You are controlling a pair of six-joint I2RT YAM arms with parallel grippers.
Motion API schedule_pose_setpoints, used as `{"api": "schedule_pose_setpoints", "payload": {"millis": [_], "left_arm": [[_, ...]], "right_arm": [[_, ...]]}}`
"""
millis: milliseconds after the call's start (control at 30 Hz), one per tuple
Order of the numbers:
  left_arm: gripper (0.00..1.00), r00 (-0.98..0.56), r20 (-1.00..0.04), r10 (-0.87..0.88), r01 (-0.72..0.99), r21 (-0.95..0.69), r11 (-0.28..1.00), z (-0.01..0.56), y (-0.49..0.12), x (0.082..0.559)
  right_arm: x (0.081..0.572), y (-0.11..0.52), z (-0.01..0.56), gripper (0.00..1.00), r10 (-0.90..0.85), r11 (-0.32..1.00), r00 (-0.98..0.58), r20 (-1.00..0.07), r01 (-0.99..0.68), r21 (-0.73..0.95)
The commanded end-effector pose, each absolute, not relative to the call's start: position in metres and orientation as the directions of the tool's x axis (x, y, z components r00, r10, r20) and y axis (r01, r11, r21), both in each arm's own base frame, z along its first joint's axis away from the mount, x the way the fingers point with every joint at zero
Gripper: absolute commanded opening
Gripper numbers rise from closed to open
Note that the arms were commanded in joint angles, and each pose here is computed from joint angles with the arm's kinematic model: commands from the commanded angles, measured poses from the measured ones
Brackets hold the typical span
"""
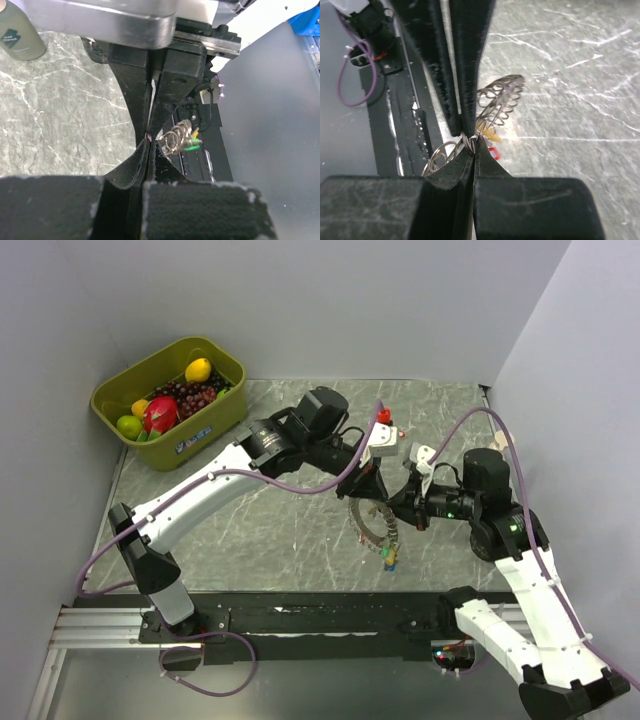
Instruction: Remove the keys from the keyring
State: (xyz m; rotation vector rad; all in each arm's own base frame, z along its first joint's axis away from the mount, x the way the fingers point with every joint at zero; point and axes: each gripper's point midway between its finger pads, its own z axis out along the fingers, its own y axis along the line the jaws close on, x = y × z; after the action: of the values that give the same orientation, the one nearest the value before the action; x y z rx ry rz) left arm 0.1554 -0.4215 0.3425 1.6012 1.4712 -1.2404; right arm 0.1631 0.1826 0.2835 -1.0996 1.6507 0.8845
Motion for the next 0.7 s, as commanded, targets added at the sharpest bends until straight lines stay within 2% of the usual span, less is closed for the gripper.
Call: {"api": "schedule_pose_setpoints", "payload": {"millis": [0,400,567,667], "left_arm": [[0.01,-0.012,-0.961,0.276,0.967,-0.082,-0.243,0.379,-0.426,0.147],[0.01,-0.001,-0.954,0.300,0.997,-0.024,-0.075,0.360,-0.393,0.185],[0.01,0.007,-0.943,0.334,1.000,0.008,0.000,0.342,-0.386,0.200],[0.01,0.001,-0.938,0.346,0.995,0.036,0.094,0.336,-0.382,0.226]], "right_arm": [[0.178,0.180,0.309,0.00,-0.252,0.393,-0.064,-0.966,-0.919,-0.042],[0.223,0.134,0.280,0.00,-0.299,0.668,-0.140,-0.944,-0.737,-0.102],[0.244,0.120,0.266,0.00,-0.317,0.720,-0.197,-0.928,-0.687,-0.100],[0.253,0.115,0.246,0.00,-0.363,0.724,-0.252,-0.897,-0.682,-0.101]]}}
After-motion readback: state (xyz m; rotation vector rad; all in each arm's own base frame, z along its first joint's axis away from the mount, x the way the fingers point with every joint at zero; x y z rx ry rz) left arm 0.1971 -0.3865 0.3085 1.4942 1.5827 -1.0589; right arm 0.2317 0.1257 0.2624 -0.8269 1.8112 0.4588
